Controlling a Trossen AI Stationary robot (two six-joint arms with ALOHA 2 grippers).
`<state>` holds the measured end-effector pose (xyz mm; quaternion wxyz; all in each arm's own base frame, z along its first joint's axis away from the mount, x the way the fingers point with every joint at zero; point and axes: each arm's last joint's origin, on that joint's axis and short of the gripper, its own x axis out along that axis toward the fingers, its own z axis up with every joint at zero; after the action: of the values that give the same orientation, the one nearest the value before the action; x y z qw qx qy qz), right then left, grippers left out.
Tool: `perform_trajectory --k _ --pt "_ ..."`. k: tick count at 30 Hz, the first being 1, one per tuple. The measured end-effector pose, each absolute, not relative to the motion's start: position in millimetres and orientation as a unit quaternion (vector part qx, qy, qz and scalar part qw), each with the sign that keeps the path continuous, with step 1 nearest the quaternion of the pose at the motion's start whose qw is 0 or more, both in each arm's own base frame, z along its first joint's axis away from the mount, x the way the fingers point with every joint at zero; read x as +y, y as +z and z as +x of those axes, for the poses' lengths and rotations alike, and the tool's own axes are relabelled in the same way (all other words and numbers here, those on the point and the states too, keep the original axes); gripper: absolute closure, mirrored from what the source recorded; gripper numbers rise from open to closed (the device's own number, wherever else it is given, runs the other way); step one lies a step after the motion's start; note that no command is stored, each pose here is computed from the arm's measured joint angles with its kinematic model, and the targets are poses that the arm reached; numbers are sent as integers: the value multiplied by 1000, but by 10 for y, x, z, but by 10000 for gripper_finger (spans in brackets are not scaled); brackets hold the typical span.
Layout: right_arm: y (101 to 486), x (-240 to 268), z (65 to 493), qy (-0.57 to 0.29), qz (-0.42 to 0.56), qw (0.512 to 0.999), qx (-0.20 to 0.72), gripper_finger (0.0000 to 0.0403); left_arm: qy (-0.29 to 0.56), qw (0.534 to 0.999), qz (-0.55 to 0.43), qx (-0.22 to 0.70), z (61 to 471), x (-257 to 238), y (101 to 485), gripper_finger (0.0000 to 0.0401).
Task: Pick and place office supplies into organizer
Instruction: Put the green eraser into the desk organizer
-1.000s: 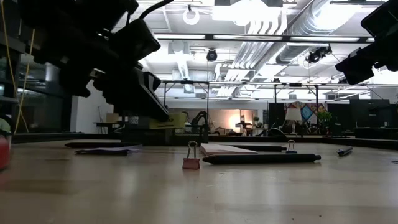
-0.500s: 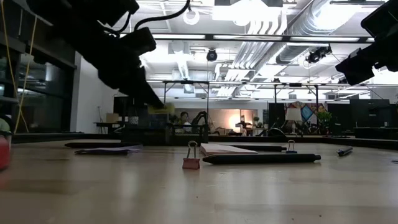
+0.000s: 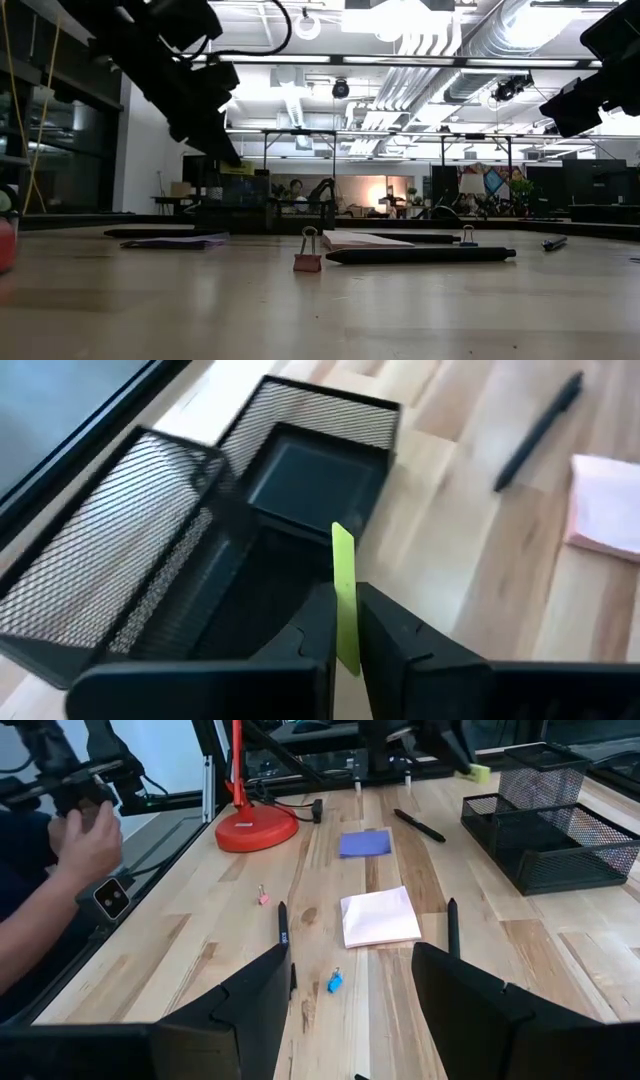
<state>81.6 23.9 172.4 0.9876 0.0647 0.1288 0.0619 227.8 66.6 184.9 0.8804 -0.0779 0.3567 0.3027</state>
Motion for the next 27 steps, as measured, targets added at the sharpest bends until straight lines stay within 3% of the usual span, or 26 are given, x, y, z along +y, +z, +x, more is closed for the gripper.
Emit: perform_trajectory --k 8,27 --pt "1724 239 816 62 65 988 129 196 316 864 -144 364 2163 985 1805 384" --pt "1724 239 816 62 65 988 129 196 325 858 -133 376 2133 1016 1793 375"
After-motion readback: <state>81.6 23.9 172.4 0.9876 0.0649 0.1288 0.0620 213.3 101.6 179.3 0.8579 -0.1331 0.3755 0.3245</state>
